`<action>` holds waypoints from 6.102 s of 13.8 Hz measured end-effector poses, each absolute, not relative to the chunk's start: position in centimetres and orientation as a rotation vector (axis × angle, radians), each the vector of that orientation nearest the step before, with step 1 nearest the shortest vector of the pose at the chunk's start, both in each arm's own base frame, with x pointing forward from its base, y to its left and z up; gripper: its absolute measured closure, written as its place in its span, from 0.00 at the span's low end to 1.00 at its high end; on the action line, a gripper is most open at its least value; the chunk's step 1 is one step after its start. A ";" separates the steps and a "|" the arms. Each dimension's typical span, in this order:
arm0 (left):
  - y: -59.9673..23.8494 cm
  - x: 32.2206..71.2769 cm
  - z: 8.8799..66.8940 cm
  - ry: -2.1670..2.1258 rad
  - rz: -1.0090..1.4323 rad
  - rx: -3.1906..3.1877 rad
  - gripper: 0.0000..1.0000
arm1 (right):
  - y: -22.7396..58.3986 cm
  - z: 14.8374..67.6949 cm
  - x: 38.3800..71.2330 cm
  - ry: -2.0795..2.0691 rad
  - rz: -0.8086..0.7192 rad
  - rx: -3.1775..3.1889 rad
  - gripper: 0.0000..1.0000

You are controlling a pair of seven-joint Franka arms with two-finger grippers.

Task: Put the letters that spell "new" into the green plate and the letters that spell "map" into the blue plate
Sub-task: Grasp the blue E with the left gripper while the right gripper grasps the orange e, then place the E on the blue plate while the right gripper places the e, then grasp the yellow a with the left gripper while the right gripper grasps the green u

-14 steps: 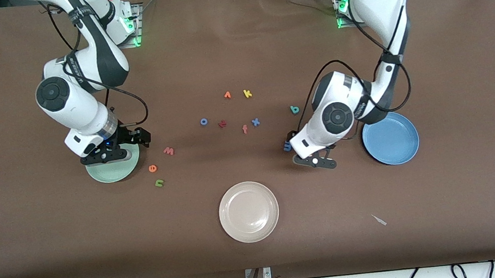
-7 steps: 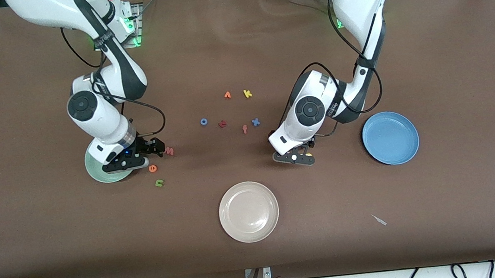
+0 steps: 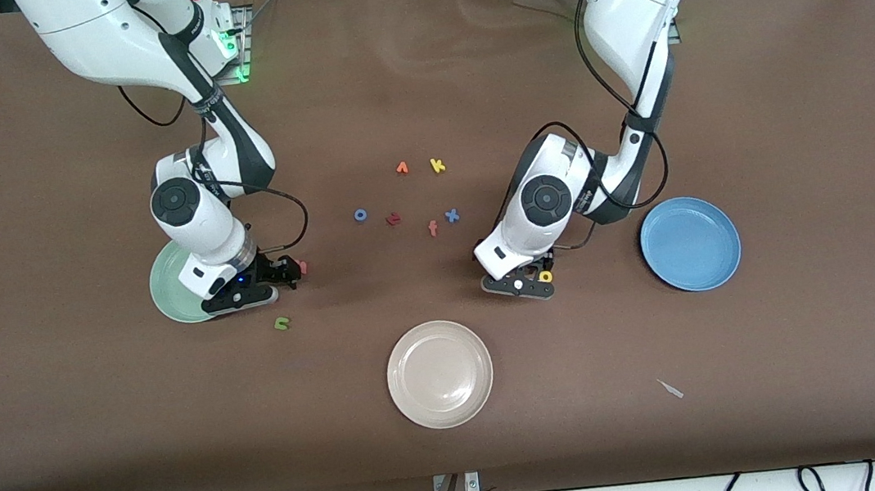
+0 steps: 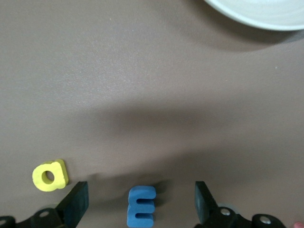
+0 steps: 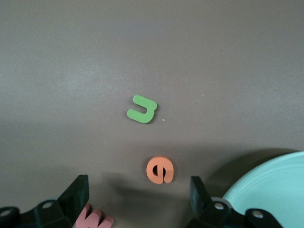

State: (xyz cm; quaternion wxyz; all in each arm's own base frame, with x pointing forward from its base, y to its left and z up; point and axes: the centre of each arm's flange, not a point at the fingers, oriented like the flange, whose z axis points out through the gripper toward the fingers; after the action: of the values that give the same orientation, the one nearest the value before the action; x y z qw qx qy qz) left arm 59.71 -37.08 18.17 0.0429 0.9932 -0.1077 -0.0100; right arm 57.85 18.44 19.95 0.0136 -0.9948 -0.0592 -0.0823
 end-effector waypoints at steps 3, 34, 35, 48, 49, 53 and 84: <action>-37.0 59.7 17.9 -0.340 -0.032 3.042 0.05 | 18.5 19.7 57.9 -0.198 -0.277 -3.094 0.11; -37.6 58.7 17.4 -0.414 -0.108 3.082 0.73 | 17.1 19.7 58.2 -0.281 -0.291 -3.110 0.72; -37.2 58.9 17.5 -0.408 -0.134 3.091 0.73 | 16.9 21.8 58.4 -0.295 -0.261 -3.117 0.72; -6.5 66.0 24.4 -0.695 -0.667 2.905 0.73 | 6.4 24.8 55.3 -0.353 -0.204 -3.147 0.42; -4.5 65.8 23.8 -0.707 -0.680 2.896 0.73 | 6.7 24.9 55.3 -0.352 -0.207 -3.144 0.42; -2.7 64.0 22.6 -0.721 -0.482 2.946 0.73 | 10.8 25.6 55.4 -0.274 -0.242 -3.114 0.37; -30.9 65.5 18.0 0.017 -0.223 3.108 0.27 | 19.3 17.7 63.2 0.322 -0.311 -3.026 0.57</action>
State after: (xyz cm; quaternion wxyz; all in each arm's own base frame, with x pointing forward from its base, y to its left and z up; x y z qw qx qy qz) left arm 65.54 -30.89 17.99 0.0126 0.9973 0.0054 -0.0715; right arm 63.18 19.30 17.74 0.0415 -0.9884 0.1053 -0.1015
